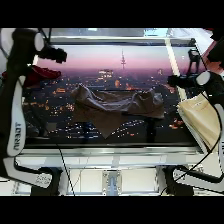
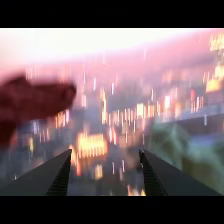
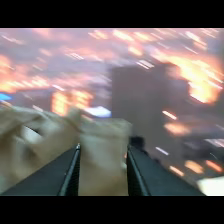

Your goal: Fold the shirts.

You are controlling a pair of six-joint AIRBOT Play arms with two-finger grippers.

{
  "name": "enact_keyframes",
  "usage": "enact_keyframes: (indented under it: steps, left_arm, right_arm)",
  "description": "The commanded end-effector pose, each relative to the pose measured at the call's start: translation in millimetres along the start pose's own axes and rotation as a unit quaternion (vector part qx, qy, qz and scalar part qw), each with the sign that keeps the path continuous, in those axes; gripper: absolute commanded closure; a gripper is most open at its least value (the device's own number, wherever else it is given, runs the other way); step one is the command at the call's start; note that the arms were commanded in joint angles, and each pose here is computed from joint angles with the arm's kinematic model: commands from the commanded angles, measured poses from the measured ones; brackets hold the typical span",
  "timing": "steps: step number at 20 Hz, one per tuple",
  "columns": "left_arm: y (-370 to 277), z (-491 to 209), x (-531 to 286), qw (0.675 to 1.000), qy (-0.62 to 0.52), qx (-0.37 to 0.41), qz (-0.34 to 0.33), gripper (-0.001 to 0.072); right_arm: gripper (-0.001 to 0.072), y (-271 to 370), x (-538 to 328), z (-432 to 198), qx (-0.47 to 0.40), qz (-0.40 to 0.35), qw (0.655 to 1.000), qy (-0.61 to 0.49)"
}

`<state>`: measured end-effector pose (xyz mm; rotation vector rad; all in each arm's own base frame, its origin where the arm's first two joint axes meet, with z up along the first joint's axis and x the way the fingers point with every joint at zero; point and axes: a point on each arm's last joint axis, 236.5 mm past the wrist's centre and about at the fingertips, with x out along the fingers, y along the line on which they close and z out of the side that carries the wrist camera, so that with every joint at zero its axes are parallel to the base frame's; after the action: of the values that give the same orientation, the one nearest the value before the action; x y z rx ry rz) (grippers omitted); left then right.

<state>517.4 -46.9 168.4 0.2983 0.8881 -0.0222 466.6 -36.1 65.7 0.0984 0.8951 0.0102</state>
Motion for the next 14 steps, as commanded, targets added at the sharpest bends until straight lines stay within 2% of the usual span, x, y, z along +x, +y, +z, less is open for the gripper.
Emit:
enact_keyframes:
  steps: [1,3,4,6,9,14]
  left_arm:
    - [-19,-82,0,0.993,0.101,-0.026,-0.058,0.0205]
    - [-69,-131,21,0.982,0.121,-0.055,-0.136,0.0205]
    - [-99,-149,32,0.972,0.113,-0.093,-0.182,0.0205]
    - [-136,-175,53,0.952,0.096,-0.178,-0.231,0.0205]
    - [-155,-221,78,0.932,0.116,-0.247,-0.237,0.0207]
    - [-162,-245,88,0.924,0.133,-0.27,-0.235,0.0237]
  right_arm:
    - [0.0359,-41,-32,-23,0.002,-0.047,0.998,0.048]
    - [0.0359,-47,-38,-29,0.013,-0.049,0.997,0.058]
    - [0.0359,-47,-38,-30,0.015,-0.047,0.997,0.06]
    - [0.0359,-39,-36,-30,0.017,-0.034,0.997,0.06]
    - [0.0359,-19,-36,-28,0.013,0.005,0.998,0.056]
    - [0.0359,2,-37,-22,0.03,0.049,0.997,0.046]
